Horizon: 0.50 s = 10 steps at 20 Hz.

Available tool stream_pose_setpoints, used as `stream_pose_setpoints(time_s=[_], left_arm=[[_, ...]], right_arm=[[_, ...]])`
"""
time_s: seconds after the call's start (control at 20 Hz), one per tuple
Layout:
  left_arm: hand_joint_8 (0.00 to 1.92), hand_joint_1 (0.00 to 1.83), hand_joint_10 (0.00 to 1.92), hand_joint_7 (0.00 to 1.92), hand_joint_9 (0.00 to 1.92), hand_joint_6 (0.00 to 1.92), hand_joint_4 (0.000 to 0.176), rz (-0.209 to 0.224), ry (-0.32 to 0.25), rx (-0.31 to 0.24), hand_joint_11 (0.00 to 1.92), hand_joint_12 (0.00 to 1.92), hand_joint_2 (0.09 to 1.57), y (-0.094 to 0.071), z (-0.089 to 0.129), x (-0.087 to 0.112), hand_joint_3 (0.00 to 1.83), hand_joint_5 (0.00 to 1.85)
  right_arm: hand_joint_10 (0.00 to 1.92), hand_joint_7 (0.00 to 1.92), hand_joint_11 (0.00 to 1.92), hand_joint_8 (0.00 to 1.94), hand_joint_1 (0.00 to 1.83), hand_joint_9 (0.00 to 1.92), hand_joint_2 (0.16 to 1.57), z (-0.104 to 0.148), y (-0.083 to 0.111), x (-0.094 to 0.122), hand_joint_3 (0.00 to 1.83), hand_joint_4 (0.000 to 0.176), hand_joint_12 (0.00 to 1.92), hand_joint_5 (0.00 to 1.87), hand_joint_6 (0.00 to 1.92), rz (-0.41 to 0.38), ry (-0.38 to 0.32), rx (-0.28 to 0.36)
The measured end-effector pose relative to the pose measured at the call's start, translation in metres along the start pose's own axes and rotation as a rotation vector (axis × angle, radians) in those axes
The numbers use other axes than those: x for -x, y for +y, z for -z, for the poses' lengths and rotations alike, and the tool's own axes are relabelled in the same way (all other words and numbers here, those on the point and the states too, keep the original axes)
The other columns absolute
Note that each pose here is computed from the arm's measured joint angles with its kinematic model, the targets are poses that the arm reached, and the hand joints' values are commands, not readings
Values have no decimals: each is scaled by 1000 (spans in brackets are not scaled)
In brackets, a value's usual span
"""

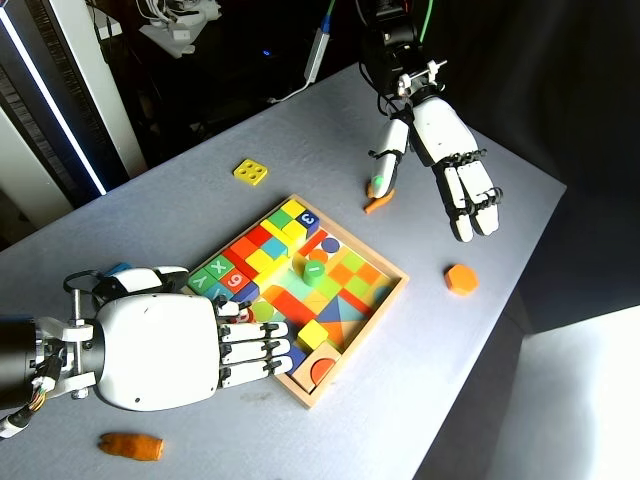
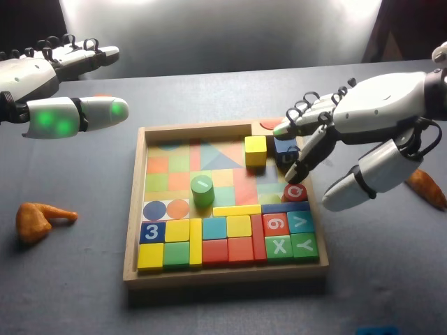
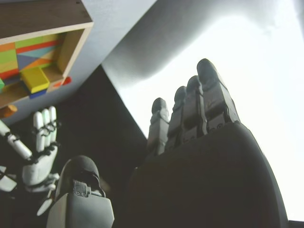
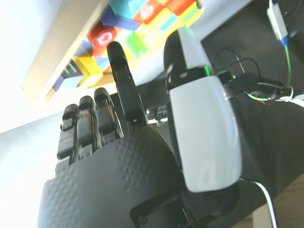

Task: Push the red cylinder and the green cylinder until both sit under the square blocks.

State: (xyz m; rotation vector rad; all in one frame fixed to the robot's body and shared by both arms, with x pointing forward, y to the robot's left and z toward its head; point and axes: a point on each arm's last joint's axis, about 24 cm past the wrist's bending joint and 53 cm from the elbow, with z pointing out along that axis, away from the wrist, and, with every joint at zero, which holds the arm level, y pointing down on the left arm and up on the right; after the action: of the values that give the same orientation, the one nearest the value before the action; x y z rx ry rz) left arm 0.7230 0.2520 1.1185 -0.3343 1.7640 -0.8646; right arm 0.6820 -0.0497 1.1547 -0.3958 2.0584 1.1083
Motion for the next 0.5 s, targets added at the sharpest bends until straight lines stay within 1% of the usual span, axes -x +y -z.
stream_pose_setpoints(time_s=[0.05, 0.1, 0.15, 0.2, 0.25, 0.3, 0.35, 0.4, 0.45, 0.5], left_arm=[[0, 2, 0, 0, 0, 2, 134, 0, 0, 0, 0, 408, 1086, 0, 0, 0, 2, 110], [0, 6, 0, 0, 0, 1, 139, 1, 0, 0, 0, 466, 1083, 0, 0, 0, 0, 111], [0, 10, 0, 0, 0, 5, 141, 0, 0, 0, 0, 432, 1078, 0, 0, 0, 0, 103], [0, 13, 0, 0, 0, 5, 138, 0, 0, 0, 0, 363, 1086, 0, 0, 0, 1, 107], [0, 19, 0, 0, 0, 3, 138, 0, 0, -1, 0, 311, 1082, 0, 0, 0, 0, 93], [0, 27, 0, 0, 0, 4, 149, 1, -1, 0, 0, 300, 1088, 0, 0, 0, 3, 95], [0, 20, 0, 0, 0, 2, 156, 1, -1, 1, 0, 332, 1077, 0, 0, 0, 0, 93], [0, 3, 0, 0, 0, 0, 169, 2, 0, 2, 0, 370, 1088, 0, 0, 0, 2, 83], [0, 2, 0, 0, 0, 2, 167, 1, 0, 1, 0, 375, 1090, 0, 0, 0, 2, 85], [0, 0, 0, 0, 0, 3, 150, 1, 0, 0, 0, 331, 1086, 0, -1, -1, 0, 94]], right_arm=[[0, 0, 0, 0, 294, 0, 1121, 0, 2, 2, 1, 168, 0, 610, 1, 12, -6, 6], [0, 0, 0, 0, 307, 0, 1121, 0, 5, 5, 0, 166, 0, 616, 4, 13, -14, 12], [0, 0, 6, 0, 334, 0, 1119, 0, 9, 9, 0, 151, 3, 631, 8, 17, -22, 20], [0, 0, 0, 0, 337, 0, 1121, 0, 14, 12, 0, 153, 0, 623, 4, 14, -30, 34], [0, 0, 4, 0, 324, 0, 1117, -1, 19, 15, 0, 153, 2, 620, 2, 17, -37, 47], [0, 0, 6, 0, 320, 0, 1116, -3, 23, 15, 0, 150, 3, 616, 0, 26, -36, 55], [0, 0, 0, 0, 293, 0, 1124, -5, 26, 14, 2, 148, 0, 604, 1, 24, -33, 64], [0, 0, 6, 0, 310, 0, 1124, -9, 30, 12, 2, 130, 3, 614, 5, 29, -25, 76], [0, 0, 24, 0, 318, 0, 1124, -12, 36, 8, 1, 121, 11, 618, 6, 35, -15, 90], [0, 0, 21, 0, 313, 0, 1121, -16, 41, 5, 0, 123, 11, 611, 2, 41, -5, 105]])
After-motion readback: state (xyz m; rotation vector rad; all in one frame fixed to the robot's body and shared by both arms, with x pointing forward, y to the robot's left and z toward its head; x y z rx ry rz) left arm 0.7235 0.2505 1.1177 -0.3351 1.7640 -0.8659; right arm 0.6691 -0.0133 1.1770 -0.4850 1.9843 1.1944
